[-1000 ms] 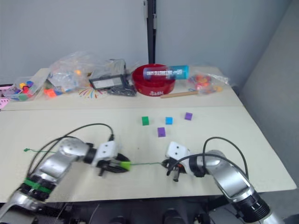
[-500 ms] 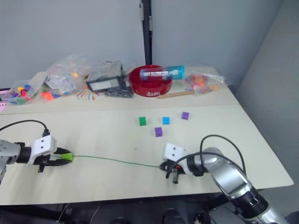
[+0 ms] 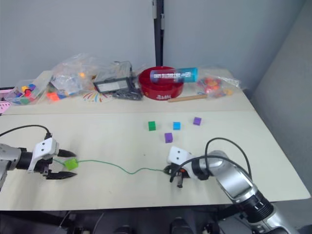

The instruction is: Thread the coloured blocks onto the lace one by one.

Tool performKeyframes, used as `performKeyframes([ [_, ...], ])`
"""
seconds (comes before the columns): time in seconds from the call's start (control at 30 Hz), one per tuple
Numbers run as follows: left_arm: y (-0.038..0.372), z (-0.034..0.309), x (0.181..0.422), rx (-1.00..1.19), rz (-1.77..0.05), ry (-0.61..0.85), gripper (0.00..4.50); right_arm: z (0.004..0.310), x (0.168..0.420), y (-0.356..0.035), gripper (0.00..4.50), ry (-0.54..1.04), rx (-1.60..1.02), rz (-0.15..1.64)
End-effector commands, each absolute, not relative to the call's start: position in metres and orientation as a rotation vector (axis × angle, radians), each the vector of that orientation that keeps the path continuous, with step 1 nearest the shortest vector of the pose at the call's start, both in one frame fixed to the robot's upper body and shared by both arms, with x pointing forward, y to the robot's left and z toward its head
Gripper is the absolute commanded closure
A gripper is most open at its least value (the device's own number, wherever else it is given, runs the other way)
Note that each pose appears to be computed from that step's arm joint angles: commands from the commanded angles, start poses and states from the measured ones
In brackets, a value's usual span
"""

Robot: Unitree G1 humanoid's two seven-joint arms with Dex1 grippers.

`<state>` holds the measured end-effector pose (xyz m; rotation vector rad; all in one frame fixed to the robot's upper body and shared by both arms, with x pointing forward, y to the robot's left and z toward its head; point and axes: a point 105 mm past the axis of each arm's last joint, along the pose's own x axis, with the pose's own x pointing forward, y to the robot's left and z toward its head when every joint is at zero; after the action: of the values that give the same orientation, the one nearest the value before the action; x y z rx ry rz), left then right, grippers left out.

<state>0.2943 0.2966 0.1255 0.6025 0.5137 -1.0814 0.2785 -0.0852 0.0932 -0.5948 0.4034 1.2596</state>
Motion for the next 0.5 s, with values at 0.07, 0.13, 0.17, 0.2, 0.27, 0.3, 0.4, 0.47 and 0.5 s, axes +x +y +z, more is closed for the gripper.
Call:
performKeyframes([
  [0.07, 0.228, 0.173, 0.293, 0.552, -1.252, 0.35, 0.03, 0.101, 0.279, -0.072, 4.5, 0.35, -0.604, 1.291],
  [0.13, 0.201, 0.169, 0.287, 0.525, -1.309, 0.323, 0.03, 0.101, 0.279, -0.07, 4.5, 0.348, -0.603, 1.293],
  [0.17, 0.184, 0.164, 0.286, 0.509, -1.332, 0.301, 0.03, 0.1, 0.28, -0.069, 4.5, 0.35, -0.603, 1.292],
  [0.2, 0.168, 0.158, 0.286, 0.487, -1.345, 0.275, 0.03, 0.099, 0.281, -0.068, 4.5, 0.351, -0.609, 1.287],
  [0.27, 0.141, 0.144, 0.286, 0.457, -1.367, 0.251, 0.03, 0.099, 0.284, -0.065, 4.5, 0.35, -0.612, 1.276],
  [0.3, 0.135, 0.14, 0.286, 0.452, -1.368, 0.25, 0.03, 0.099, 0.285, -0.065, 4.5, 0.35, -0.611, 1.273],
  [0.4, 0.115, 0.116, 0.293, 0.509, -1.366, 0.241, 0.03, 0.101, 0.287, -0.062, 4.5, 0.345, -0.611, 1.27],
  [0.47, 0.101, 0.104, 0.295, 0.513, -1.372, 0.231, 0.03, 0.102, 0.287, -0.061, 4.5, 0.344, -0.611, 1.267],
  [0.5, 0.096, 0.1, 0.297, 0.524, -1.373, 0.225, 0.03, 0.102, 0.286, -0.062, 4.5, 0.346, -0.613, 1.265],
])
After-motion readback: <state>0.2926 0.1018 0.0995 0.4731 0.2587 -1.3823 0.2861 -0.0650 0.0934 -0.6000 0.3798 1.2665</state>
